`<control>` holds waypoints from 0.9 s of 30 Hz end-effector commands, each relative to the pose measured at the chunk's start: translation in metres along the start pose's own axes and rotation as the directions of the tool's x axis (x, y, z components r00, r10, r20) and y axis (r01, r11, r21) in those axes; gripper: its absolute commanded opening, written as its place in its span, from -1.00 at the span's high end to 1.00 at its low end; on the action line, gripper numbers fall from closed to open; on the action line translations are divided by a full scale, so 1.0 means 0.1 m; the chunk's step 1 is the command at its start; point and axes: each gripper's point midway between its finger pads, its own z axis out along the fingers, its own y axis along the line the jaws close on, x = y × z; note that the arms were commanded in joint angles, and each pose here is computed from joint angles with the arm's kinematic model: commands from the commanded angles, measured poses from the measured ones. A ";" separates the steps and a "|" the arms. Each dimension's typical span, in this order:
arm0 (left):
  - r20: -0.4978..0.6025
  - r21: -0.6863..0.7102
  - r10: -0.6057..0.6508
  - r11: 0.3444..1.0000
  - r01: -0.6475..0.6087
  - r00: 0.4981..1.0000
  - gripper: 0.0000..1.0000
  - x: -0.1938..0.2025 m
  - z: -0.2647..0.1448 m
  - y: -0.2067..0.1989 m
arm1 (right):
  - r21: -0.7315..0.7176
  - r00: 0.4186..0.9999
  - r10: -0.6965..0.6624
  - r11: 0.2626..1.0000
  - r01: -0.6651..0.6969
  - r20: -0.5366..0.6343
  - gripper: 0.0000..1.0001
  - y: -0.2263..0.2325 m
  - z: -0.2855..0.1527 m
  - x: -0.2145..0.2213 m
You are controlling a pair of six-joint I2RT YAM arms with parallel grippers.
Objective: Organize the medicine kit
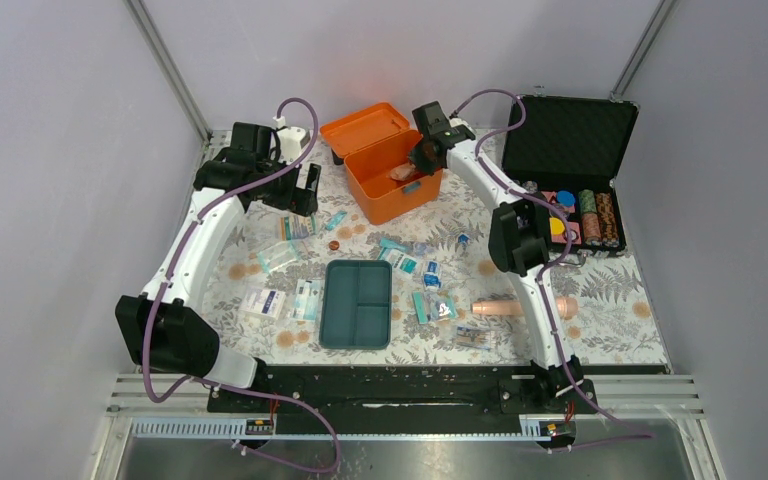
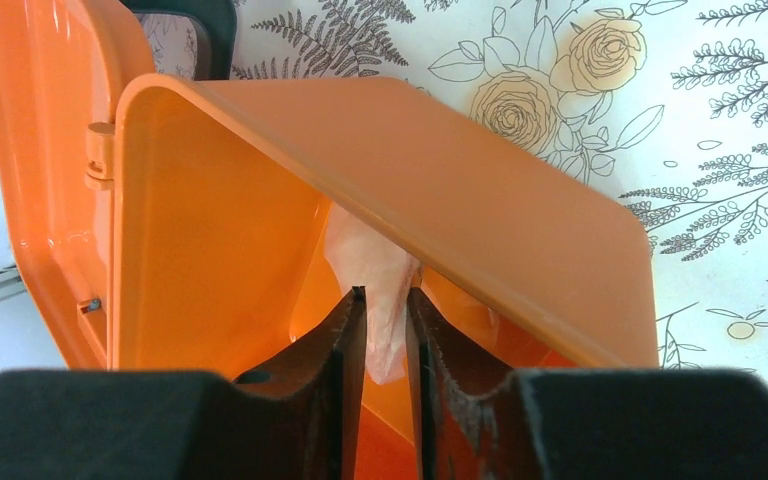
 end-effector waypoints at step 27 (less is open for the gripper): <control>-0.073 -0.321 -0.364 0.890 0.323 0.929 -0.79 0.36 0.61 0.81 | -0.356 0.876 -0.455 0.801 0.481 0.159 -0.05 0.34 -1.85 -0.52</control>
